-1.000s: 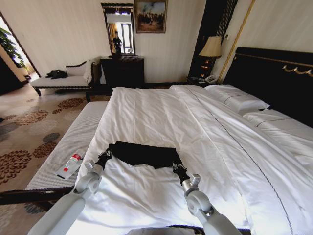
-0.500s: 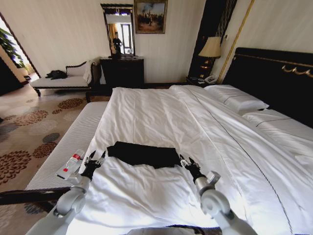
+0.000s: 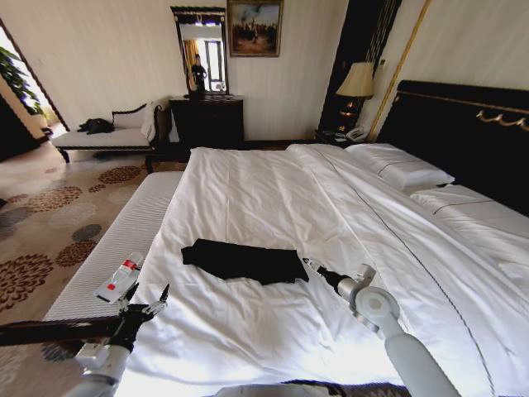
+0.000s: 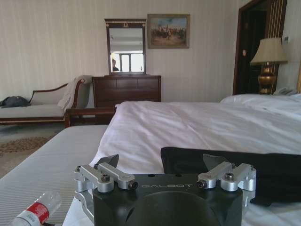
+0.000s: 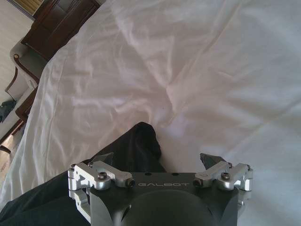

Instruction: Fold the clothes on the bed.

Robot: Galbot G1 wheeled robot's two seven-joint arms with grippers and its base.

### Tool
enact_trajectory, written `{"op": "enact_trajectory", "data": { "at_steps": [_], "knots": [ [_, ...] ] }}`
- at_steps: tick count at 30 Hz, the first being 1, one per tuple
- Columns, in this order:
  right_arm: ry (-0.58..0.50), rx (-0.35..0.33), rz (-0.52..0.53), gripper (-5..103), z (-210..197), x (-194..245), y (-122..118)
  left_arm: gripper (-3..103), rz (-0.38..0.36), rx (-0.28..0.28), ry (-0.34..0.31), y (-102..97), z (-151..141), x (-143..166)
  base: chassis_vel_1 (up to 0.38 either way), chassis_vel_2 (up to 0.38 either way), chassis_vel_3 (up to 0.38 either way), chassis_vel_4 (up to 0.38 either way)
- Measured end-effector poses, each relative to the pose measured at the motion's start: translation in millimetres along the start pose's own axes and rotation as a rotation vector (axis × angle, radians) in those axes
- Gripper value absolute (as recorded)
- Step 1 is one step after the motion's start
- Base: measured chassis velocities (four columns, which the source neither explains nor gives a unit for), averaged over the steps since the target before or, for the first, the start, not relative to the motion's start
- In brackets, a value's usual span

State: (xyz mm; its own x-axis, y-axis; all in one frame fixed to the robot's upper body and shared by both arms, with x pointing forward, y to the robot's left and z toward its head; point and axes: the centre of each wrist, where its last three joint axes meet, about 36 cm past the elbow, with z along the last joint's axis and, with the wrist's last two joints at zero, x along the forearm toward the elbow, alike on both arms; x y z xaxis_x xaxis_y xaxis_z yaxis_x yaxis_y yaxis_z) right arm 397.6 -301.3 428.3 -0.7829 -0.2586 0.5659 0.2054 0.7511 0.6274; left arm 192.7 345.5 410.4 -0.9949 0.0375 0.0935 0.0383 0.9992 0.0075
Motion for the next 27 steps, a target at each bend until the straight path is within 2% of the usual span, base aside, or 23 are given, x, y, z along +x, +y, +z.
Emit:
{"op": "enact_trajectory", "data": {
  "at_steps": [6,20,22,23,25,27],
  "knots": [
    [0.025,-0.047,-0.040,100,2,-25,4,100,0.011,0.004,-0.001,-10.2,-9,22,0.000,0.000,0.000,0.000],
    [0.087,-0.059,-0.064,101,38,-55,17,100,0.013,0.006,-0.002,-10.7,-9,22,0.000,0.000,0.000,0.000],
    [0.093,-0.059,-0.061,100,43,-61,19,100,0.013,0.007,-0.001,-10.6,-9,22,0.000,0.000,0.000,0.000],
    [0.089,-0.060,-0.056,92,46,-65,19,100,0.013,0.007,-0.001,-10.6,-8,22,0.000,0.000,0.000,0.000],
    [0.087,-0.062,-0.055,92,47,-66,19,100,0.013,0.007,-0.001,-10.6,-8,22,0.000,0.000,0.000,0.000],
    [0.083,-0.068,-0.055,82,48,-68,18,100,0.013,0.007,-0.001,-10.6,-8,22,0.000,0.000,0.000,0.000]
  ]
}}
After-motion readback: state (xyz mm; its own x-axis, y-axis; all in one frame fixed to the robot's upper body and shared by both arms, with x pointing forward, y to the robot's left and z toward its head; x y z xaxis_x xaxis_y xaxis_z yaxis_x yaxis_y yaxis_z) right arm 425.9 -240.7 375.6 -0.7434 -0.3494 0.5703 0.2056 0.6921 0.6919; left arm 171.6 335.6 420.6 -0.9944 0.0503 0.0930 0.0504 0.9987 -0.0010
